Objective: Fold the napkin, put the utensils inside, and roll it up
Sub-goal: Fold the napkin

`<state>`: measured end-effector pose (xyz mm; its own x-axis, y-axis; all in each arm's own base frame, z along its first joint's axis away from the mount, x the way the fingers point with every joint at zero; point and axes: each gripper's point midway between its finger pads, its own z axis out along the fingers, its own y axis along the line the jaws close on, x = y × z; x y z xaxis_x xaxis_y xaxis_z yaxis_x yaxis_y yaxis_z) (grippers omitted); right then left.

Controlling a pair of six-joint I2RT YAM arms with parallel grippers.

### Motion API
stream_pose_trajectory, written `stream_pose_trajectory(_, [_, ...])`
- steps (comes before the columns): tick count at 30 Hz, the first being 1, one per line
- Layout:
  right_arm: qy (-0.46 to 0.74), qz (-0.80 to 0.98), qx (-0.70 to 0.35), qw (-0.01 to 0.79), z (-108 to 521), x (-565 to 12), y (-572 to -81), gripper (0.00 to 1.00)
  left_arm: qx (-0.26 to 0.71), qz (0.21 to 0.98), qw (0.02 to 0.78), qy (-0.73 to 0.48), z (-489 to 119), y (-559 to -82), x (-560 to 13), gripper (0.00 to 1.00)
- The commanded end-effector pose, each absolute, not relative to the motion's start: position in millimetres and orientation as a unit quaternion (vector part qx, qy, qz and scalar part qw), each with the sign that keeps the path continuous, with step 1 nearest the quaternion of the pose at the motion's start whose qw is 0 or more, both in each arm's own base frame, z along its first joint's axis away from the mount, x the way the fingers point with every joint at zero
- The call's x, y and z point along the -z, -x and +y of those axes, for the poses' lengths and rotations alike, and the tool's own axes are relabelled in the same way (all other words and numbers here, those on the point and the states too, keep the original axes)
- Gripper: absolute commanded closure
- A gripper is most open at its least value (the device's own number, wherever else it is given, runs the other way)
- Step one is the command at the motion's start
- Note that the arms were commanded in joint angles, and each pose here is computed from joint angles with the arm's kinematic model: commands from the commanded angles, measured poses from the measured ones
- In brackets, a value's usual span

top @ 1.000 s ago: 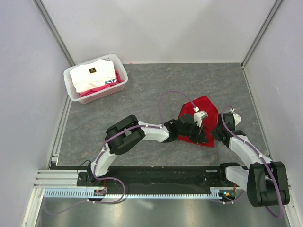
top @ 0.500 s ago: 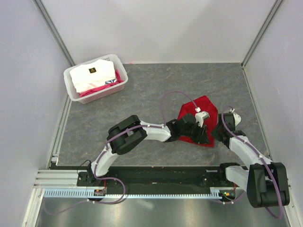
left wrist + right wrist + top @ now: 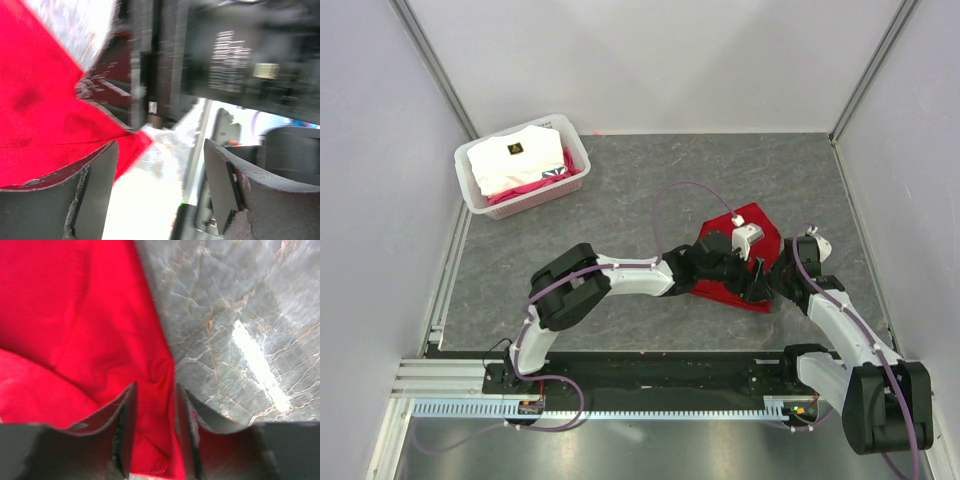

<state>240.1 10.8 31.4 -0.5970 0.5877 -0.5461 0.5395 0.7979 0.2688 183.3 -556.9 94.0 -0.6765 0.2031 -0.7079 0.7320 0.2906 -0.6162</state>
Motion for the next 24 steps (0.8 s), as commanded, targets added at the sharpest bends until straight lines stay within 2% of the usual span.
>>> stream_pose_trajectory(1, [-0.305,0.881,-0.053,0.357,11,-71,-255,0.52,0.531,0.718,0.326,-0.31,-542,-193,-175,0.22])
stream_pose_trajectory(4, [-0.302,0.883,-0.054,0.355,12,-75,-251,0.45,0.514,0.734,0.344,-0.281,-512,-210,-188,0.21])
stream_pose_trajectory(7, [-0.304,0.886,-0.051,0.346,12,-74,-244,0.41,0.463,0.774,0.369,-0.226,-464,-243,-175,0.2])
stream_pose_trajectory(8, [-0.303,0.889,-0.046,0.339,11,-71,-240,0.41,0.435,0.802,0.351,-0.212,-445,-245,-150,0.2])
stream_pose_trajectory(13, [-0.306,0.897,-0.033,0.318,9,-60,-227,0.36,0.399,0.851,0.317,-0.128,-375,-270,-115,0.22])
stream_pose_trajectory(17, [-0.307,0.901,-0.054,0.302,18,-51,-222,0.39,0.379,0.867,0.313,-0.085,-332,-279,-96,0.23])
stream_pose_trajectory(24, [-0.303,0.904,-0.069,0.293,28,-50,-219,0.46,0.369,0.875,0.307,-0.06,-305,-286,-86,0.24])
